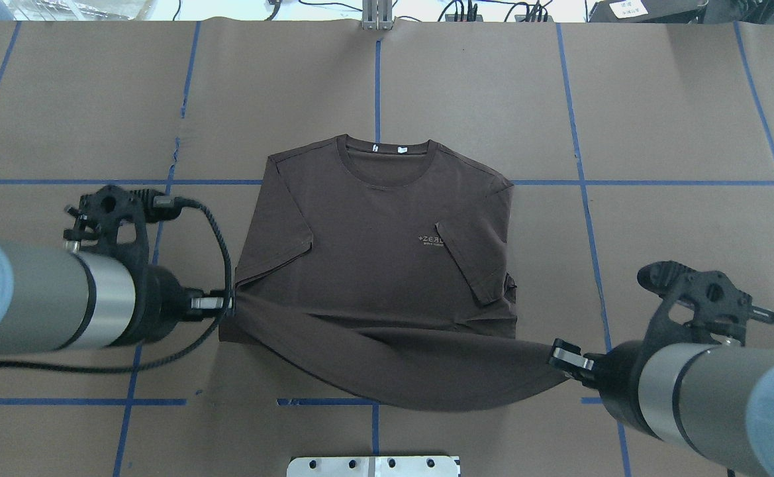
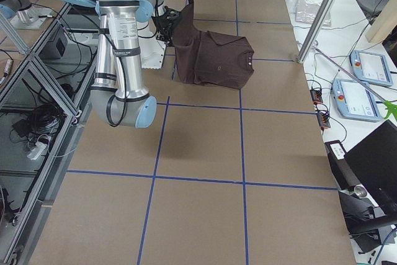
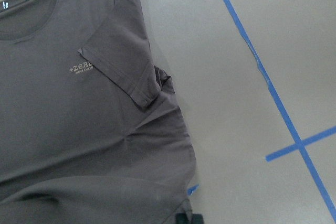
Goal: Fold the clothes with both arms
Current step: 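Lift the hem with both grippers and fold it toward the collar, then lay the hem down near the collar and open both grippers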
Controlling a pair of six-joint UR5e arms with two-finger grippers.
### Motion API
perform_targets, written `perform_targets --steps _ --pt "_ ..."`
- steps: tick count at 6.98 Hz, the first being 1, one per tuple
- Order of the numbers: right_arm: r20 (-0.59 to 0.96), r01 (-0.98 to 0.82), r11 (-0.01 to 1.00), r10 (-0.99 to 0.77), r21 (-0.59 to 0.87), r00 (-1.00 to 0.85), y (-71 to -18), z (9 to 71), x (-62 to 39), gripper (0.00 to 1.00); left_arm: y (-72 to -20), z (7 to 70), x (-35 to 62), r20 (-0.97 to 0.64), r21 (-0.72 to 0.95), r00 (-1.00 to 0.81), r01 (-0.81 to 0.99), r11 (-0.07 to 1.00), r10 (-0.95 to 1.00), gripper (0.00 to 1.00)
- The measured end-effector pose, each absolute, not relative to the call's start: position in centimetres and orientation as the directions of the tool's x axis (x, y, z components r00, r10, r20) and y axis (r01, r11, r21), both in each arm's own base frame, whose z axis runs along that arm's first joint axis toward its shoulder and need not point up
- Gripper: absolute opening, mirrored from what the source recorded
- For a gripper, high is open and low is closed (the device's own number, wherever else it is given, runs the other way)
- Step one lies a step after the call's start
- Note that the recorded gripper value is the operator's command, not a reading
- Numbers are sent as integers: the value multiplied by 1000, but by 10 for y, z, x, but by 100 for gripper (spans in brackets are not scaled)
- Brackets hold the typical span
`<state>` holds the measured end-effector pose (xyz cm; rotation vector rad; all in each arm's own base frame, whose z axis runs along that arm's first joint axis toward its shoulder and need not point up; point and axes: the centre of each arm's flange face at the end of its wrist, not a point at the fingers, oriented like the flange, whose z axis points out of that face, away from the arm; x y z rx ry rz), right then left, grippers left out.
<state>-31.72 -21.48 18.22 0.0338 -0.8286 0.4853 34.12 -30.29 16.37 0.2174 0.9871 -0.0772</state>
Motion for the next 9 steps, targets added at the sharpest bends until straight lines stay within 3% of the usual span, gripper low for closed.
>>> perform_targets --steps 3,6,9 --pt "657 -510 855 437 -91 614 -292 187 -366 0 -440 176 327 -747 272 660 198 942 77 0" --pt "646 -555 830 456 -59 612 -355 210 -392 0 -511 198 361 -738 301 670 215 929 84 0" --pt "643 -581 813 460 -28 612 -449 256 -434 0 -562 239 413 -735 305 673 218 927 84 0"
